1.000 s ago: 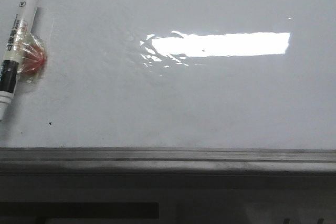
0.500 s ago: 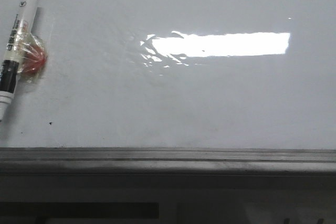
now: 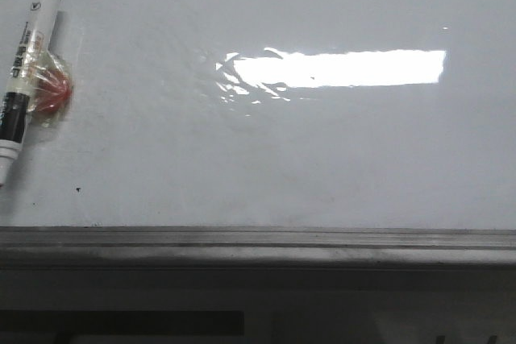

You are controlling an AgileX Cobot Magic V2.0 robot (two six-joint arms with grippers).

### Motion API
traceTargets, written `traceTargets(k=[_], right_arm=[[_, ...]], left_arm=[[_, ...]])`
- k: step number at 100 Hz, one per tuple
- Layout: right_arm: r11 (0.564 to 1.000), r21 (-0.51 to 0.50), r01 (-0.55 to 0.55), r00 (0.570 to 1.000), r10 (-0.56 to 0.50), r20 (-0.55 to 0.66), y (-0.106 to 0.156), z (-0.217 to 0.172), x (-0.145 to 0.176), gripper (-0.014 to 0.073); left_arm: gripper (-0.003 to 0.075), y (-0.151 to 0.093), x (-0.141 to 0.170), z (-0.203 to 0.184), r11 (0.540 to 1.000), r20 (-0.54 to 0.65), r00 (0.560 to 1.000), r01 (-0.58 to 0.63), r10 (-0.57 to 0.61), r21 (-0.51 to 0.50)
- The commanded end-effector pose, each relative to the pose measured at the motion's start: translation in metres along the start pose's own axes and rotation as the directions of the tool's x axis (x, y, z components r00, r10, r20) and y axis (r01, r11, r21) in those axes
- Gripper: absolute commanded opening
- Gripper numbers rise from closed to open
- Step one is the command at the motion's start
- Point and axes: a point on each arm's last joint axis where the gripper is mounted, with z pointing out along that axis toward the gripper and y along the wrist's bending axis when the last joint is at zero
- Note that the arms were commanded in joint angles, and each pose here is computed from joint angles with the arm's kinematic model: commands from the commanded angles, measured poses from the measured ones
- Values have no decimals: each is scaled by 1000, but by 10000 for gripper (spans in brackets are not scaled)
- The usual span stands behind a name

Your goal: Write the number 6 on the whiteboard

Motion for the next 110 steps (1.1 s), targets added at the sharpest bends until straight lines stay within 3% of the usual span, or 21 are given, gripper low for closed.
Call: traceTargets(k=[1, 24, 39, 61, 80, 95, 104, 110], right_arm=[[1000, -7, 10, 993, -9, 115, 1, 0, -3, -64], [1000, -10, -12, 994, 13, 110, 1, 0, -3, -64], [996, -14, -89, 994, 90, 55, 1, 0, -2, -64], [992, -6, -125, 991, 125, -46, 2, 6, -20, -64], [991, 16, -130, 966, 130, -222, 4, 18, -32, -64], [991, 18, -130, 967, 131, -218, 4, 25, -41, -64], [991, 21, -129, 963, 130, -234, 4, 26, -40, -64], [991, 22, -129, 961, 130, -243, 4, 26, -39, -64]], left_arm=[[-19, 0, 2, 1, 1000, 111, 994, 6, -7, 8], [-19, -1, -6, 0, 999, 191, 981, 34, -37, 23], [-19, -1, -16, -3, 999, 220, 975, 33, -38, 25], [-20, -3, -40, -2, 997, 128, 989, 78, -81, 28], [-19, -4, -63, 8, 998, 78, 995, 58, -60, 19], [-17, -4, -67, 13, 998, 29, 998, 59, -59, 15], [57, -4, -65, 14, 998, 9, 998, 54, -54, 12], [188, -4, -66, 14, 998, 21, 998, 56, -56, 13]])
